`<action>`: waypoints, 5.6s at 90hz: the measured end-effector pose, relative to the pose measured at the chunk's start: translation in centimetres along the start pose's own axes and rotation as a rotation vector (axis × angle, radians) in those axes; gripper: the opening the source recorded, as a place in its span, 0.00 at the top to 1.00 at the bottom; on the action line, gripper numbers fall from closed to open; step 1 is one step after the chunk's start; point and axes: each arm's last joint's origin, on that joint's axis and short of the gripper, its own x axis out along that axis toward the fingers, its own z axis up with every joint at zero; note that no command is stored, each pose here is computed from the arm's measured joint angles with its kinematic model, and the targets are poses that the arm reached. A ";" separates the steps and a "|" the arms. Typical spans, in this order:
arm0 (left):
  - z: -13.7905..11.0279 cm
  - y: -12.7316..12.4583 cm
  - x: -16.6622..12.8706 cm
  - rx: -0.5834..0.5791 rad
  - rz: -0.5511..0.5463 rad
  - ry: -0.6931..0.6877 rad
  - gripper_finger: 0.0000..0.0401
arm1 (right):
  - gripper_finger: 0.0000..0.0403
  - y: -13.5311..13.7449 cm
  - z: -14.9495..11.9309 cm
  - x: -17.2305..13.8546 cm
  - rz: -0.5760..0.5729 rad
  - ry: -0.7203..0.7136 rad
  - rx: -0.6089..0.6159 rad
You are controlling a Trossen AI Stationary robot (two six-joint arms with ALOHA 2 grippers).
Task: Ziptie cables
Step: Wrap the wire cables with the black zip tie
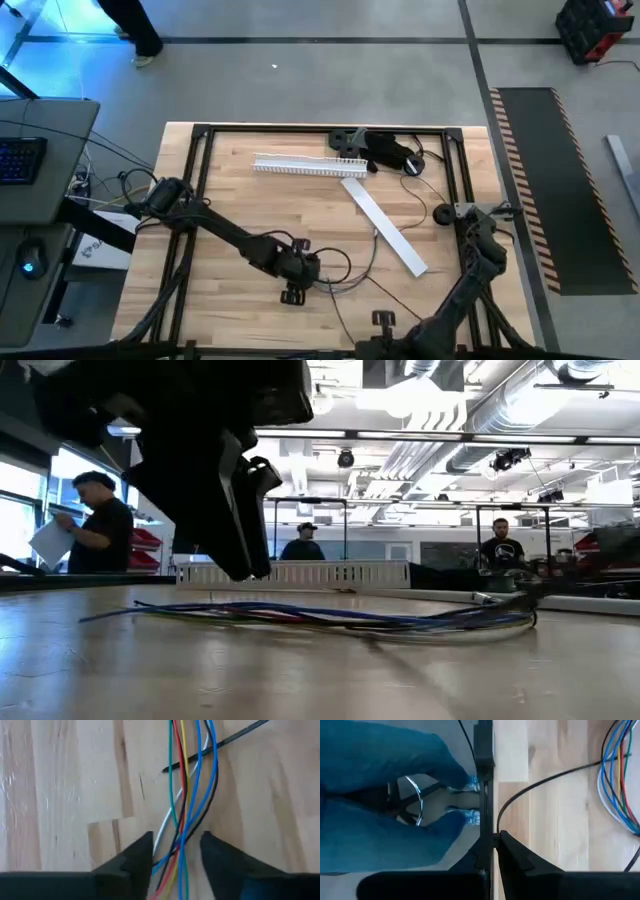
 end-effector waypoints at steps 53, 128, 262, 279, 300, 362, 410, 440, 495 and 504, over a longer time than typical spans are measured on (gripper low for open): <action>-1.7 0.3 4.1 0.013 -0.057 0.158 0.55 | 1.00 1.6 -1.0 -1.7 0.133 0.013 -0.127; 3.0 0.2 1.6 -0.125 -0.111 0.092 1.00 | 1.00 -0.4 0.4 -2.9 0.002 -0.103 -0.048; 2.7 -1.3 1.4 -0.113 -0.075 0.079 1.00 | 1.00 -5.2 3.8 -3.7 -0.056 0.028 0.138; 2.6 -1.8 1.3 -0.098 -0.042 0.069 1.00 | 1.00 -6.3 5.1 -2.6 -0.047 0.004 0.132; 2.1 -2.7 1.0 -0.056 0.041 0.079 1.00 | 1.00 -7.1 6.0 -2.4 -0.068 -0.039 0.136; -0.5 0.1 1.6 0.034 0.108 0.304 0.54 | 1.00 -4.6 3.3 -3.0 -0.072 0.001 0.142; -2.8 0.3 3.3 -0.016 -0.104 0.325 0.97 | 1.00 -2.9 1.2 -3.6 -0.079 0.010 0.122; 0.1 -0.2 1.9 -0.113 -0.095 0.298 1.00 | 1.00 -2.2 0.5 -3.8 -0.061 0.035 0.148; 4.7 -3.4 -0.9 -0.133 -0.184 0.070 1.00 | 1.00 -2.5 1.0 -3.8 -0.147 -0.085 0.028; 4.6 -3.6 -1.0 -0.127 -0.177 0.070 1.00 | 1.00 -2.7 0.8 -3.8 -0.179 -0.071 0.004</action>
